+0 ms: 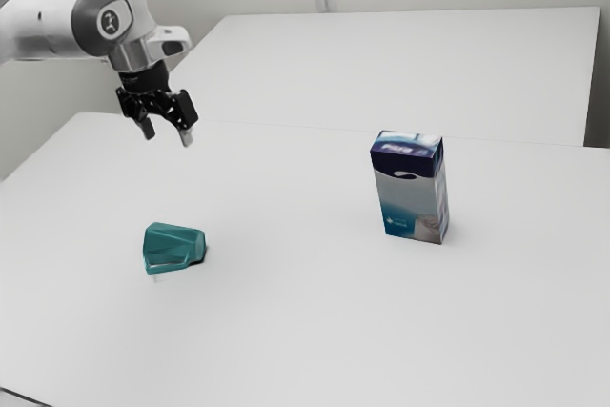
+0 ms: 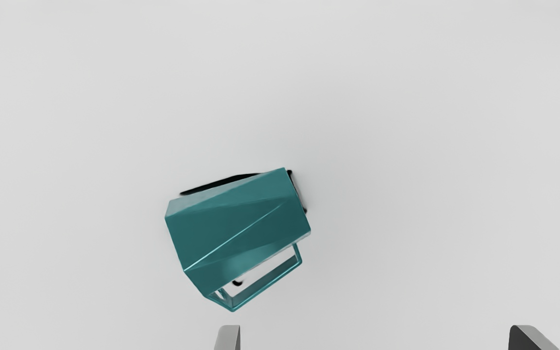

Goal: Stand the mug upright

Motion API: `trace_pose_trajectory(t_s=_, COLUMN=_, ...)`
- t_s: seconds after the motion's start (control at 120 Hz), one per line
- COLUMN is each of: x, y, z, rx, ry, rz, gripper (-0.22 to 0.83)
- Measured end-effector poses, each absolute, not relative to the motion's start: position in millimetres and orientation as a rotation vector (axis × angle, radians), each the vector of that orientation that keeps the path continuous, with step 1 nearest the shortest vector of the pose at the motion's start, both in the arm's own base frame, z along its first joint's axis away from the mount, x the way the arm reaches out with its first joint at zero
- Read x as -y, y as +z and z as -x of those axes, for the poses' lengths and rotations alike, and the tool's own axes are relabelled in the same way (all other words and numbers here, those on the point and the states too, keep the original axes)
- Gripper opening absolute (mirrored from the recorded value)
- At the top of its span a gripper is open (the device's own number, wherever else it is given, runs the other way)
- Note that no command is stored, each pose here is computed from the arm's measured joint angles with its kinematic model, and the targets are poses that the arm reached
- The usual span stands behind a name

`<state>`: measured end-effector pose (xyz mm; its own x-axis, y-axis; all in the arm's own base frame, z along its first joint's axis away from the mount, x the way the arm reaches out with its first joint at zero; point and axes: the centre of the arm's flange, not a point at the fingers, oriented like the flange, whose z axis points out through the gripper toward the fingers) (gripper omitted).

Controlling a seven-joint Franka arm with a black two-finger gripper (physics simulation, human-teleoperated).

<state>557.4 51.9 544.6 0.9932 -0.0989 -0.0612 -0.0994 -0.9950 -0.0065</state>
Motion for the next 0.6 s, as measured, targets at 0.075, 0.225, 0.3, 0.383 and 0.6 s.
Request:
trace_pose_trajectory(t_s=0.075, x=-60.1, y=547.4, z=-559.4, rx=-0.152, ry=0.044, rz=3.124, gripper=0.62)
trace_pose_trajectory(t_s=0.225, x=-73.0, y=548.1, z=-540.9, rx=-0.141, ry=-0.019, rz=3.126, gripper=0.62)
trace_pose_trajectory(t_s=0.3, x=-83.0, y=537.0, z=-511.7, rx=-0.121, ry=-0.049, rz=3.138, gripper=0.62)
trace_pose_trajectory(t_s=0.383, x=-106.9, y=525.3, z=-484.3, rx=-0.054, ry=-0.097, rz=3.155, gripper=0.62)
trace_pose_trajectory(t_s=0.6, x=-152.0, y=486.6, z=-421.5, rx=0.121, ry=-0.292, rz=3.252, gripper=0.62)
